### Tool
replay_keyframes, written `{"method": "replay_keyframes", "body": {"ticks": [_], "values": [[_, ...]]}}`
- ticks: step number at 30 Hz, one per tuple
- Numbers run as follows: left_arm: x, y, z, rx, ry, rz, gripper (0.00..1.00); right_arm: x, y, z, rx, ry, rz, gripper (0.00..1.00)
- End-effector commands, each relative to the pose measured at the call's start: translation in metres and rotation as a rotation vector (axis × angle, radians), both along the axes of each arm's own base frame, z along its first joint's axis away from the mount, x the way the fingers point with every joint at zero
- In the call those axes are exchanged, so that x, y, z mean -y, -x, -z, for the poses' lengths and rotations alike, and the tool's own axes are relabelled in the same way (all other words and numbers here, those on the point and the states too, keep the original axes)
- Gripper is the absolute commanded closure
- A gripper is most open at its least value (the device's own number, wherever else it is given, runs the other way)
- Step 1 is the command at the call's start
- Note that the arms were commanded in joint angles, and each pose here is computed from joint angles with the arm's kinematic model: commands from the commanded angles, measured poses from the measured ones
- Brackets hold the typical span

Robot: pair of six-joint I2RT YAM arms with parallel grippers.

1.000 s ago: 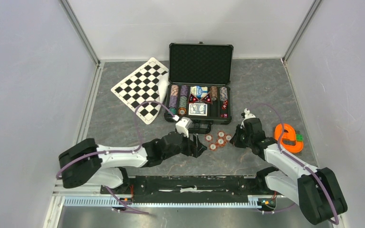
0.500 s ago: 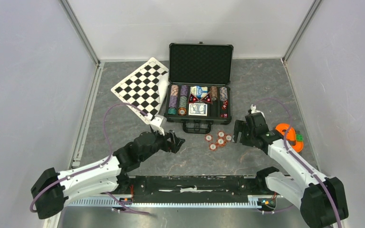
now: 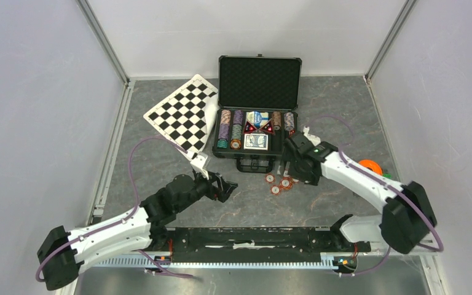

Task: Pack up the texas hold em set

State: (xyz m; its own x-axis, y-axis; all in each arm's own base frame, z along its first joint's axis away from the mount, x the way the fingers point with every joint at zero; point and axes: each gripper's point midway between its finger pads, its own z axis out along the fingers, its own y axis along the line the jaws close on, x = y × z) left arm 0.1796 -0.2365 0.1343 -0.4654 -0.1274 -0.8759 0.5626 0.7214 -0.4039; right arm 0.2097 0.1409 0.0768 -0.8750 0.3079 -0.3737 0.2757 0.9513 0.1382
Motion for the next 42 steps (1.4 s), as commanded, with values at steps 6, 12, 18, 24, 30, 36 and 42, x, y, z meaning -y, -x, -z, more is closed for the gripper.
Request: {"method": "replay_keyframes", "body": {"ticks": [6, 12, 18, 24, 30, 36, 42], "values": [[-0.002, 0.006, -0.009, 0.043, 0.038, 0.032, 0.09, -0.019, -0.012, 0.011, -0.043, 0.06, 0.069, 0.07], [-0.002, 0.008, -0.012, 0.044, 0.046, 0.041, 0.09, -0.023, -0.012, 0.025, -0.067, 0.082, 0.077, 0.12], [-0.001, 0.01, -0.013, 0.043, 0.052, 0.05, 0.08, -0.027, -0.012, 0.042, -0.069, 0.071, 0.079, 0.14], [-0.001, 0.01, -0.013, 0.045, 0.058, 0.05, 0.08, -0.024, -0.015, 0.051, -0.079, 0.114, 0.084, 0.16], [-0.002, 0.01, -0.014, 0.046, 0.06, 0.05, 0.08, -0.017, -0.013, 0.059, -0.089, 0.15, 0.104, 0.19], [-0.002, 0.011, -0.014, 0.043, 0.063, 0.054, 0.08, -0.018, -0.01, 0.064, -0.097, 0.134, 0.118, 0.3], [-0.001, 0.012, -0.013, 0.042, 0.063, 0.057, 0.08, -0.023, -0.008, 0.067, -0.12, 0.149, 0.099, 0.4]]}}
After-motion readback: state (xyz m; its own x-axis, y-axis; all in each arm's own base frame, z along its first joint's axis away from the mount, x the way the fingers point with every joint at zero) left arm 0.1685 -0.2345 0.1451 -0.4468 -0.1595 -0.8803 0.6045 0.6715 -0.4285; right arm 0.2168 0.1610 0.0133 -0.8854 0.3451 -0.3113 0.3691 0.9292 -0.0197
